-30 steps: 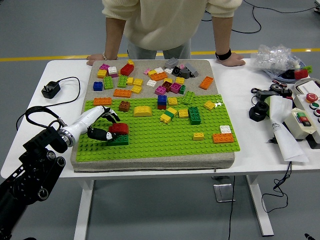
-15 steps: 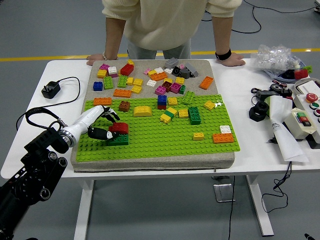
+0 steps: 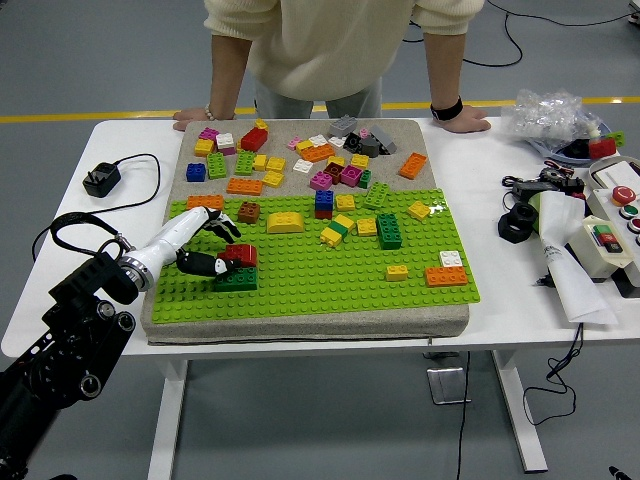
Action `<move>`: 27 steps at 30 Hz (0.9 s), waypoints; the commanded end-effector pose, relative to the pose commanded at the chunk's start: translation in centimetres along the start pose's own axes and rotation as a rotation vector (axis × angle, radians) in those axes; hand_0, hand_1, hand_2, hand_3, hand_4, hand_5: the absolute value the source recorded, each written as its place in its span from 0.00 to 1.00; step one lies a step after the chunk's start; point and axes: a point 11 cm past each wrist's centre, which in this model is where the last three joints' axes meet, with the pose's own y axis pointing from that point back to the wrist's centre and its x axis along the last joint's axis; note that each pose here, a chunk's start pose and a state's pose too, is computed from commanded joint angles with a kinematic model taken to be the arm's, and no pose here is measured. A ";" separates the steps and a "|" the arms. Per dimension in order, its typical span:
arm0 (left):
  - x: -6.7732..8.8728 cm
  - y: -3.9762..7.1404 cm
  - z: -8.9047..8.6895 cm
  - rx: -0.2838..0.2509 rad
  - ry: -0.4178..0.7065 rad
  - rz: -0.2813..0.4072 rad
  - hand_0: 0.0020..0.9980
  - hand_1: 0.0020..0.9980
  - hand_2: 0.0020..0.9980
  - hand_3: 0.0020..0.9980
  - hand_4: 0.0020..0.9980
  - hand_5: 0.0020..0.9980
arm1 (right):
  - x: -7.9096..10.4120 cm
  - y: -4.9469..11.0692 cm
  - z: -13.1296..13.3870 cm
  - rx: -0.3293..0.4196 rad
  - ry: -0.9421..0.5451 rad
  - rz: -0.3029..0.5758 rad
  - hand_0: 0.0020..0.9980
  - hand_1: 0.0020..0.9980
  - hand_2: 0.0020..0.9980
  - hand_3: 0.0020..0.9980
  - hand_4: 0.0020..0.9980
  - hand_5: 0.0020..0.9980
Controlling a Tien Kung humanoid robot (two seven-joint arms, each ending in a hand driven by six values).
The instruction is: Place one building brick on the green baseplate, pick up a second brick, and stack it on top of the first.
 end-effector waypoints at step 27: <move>-0.2 1.6 0.8 -0.032 -0.114 -0.052 1.00 0.94 0.91 0.61 1.00 0.69 | 0.1 0.0 0.1 -0.001 -0.007 -0.003 0.78 0.72 0.75 0.68 0.91 0.63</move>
